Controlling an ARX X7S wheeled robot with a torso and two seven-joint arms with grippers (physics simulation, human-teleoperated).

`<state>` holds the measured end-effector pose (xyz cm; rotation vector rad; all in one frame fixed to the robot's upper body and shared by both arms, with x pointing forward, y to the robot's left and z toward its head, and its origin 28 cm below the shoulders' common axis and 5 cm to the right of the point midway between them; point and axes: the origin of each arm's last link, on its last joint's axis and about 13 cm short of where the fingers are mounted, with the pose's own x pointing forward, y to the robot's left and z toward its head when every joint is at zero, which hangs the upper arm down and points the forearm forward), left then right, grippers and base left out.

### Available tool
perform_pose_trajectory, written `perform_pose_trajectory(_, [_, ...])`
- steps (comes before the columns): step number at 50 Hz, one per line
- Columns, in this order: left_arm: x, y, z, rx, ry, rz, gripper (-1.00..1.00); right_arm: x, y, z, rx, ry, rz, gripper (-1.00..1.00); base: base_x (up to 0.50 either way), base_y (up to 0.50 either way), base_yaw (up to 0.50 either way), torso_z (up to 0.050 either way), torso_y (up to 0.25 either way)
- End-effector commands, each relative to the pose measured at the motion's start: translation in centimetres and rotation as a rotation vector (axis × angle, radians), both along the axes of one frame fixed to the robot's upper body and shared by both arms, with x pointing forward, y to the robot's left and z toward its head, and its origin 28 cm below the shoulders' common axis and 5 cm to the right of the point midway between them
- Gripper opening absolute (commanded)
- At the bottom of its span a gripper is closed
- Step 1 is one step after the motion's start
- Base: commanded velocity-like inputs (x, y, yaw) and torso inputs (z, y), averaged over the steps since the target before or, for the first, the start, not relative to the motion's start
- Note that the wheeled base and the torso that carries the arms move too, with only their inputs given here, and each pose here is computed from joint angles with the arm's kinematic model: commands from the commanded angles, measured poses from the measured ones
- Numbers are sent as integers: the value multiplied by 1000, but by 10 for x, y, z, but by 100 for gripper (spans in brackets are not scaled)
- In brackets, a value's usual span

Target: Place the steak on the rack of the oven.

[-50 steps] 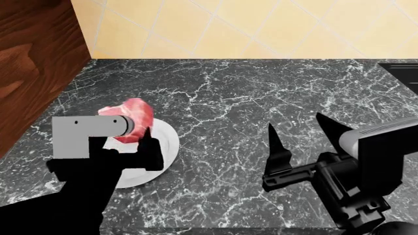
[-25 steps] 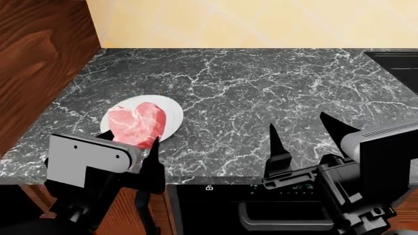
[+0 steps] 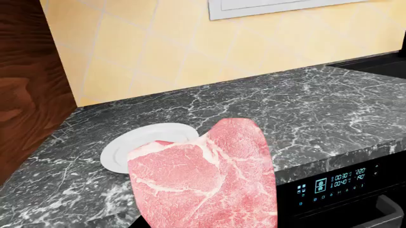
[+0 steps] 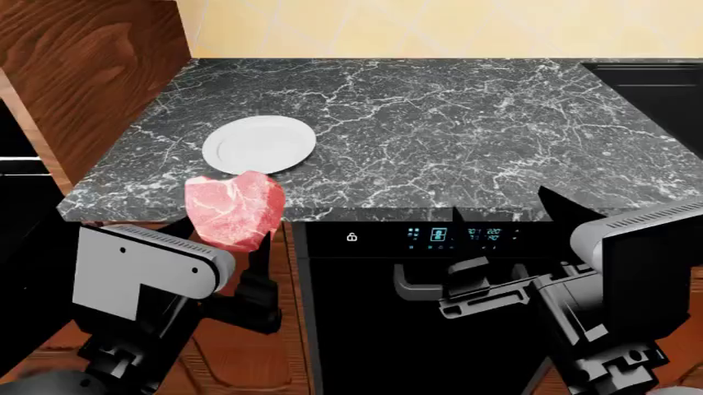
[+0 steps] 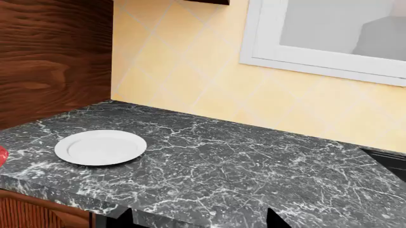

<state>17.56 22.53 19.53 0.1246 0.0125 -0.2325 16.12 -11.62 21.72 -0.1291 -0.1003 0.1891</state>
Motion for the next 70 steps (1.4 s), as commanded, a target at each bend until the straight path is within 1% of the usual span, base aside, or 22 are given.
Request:
perform_pose_trajectory(1, [2,1,7,-14,-26,1,-100,1,1,2,-16,10,-4,100,-500,0,0,0,0])
perform_pose_trajectory(11, [0,2,14,3,-47,-15,-100,0,1,5,-33,5,-14,100,-478,0,0,0,0])
perform_pose_trajectory(17, [-3,2,20,23,-53,-41,-100,-1,1,10,-49,15,-33,100,-2,0,0,0,0])
perform_pose_trajectory(21, [-5,4,27,50,-58,-39,-100,-1,4,18,-104,19,-49,100,0,0,0,0,0])
perform_pose_trajectory(23, [-7,4,26,57,-22,-51,-100,-1,4,19,-109,31,-53,100,0,0,0,0,0])
perform_pose_trajectory(25, [-9,4,30,58,-19,-58,-100,-2,4,24,-124,30,-59,100,0,0,0,0,0])
perform_pose_trajectory(27, [-12,5,36,55,-15,-69,-100,-3,4,28,-112,29,-56,100,0,0,0,0,0])
perform_pose_trajectory(28, [-12,5,37,78,-25,-70,-100,-3,4,30,-116,29,-57,100,0,0,0,0,0])
perform_pose_trajectory(35, [-15,7,46,42,44,-116,-100,-5,5,37,-129,33,-68,100,0,0,0,0,0])
perform_pose_trajectory(36, [-16,6,45,38,60,-133,-100,-6,5,39,-109,38,-55,100,0,0,0,0,0])
perform_pose_trajectory(38, [-13,7,48,38,54,-128,-100,-6,5,42,-133,35,-40,100,0,0,0,0,0])
perform_pose_trajectory(40, [-13,8,51,26,57,-129,-100,-6,5,43,-157,33,-61,100,0,0,0,0,0])
perform_pose_trajectory(41, [-13,8,52,31,52,-122,-100,-7,5,44,-147,32,-55,100,0,0,0,0,0])
perform_pose_trajectory(42, [-13,9,53,9,65,-125,-100,-9,5,45,-131,31,-46,100,0,0,0,0,0])
perform_pose_trajectory(43, [-14,9,53,18,58,-125,-100,-9,5,46,-126,30,-43,100,0,0,0,0,0])
perform_pose_trajectory(48, [-14,10,53,14,51,-120,-100,-12,5,45,-139,25,-54,100,0,0,0,0,0])
perform_pose_trajectory(51, [-14,11,55,8,46,-118,-100,-14,5,46,-109,23,-11,100,0,451,0,0,0])
perform_pose_trajectory(52, [-15,11,54,8,46,-117,-100,-14,4,45,-121,23,-32,100,0,500,0,0,0])
perform_pose_trajectory(56, [-14,11,55,3,45,-117,-100,-14,4,44,-131,25,-31,100,0,500,0,0,0])
perform_pose_trajectory(58, [-14,11,55,12,38,-113,-100,-14,4,44,-117,24,-19,100,0,500,0,0,0])
perform_pose_trajectory(59, [-14,11,55,-1,48,-116,-100,-14,4,44,-111,25,-21,100,0,500,0,0,0])
perform_pose_trajectory(70, [-13,12,54,16,45,-108,-100,-13,2,42,-116,31,-30,100,0,500,0,0,0])
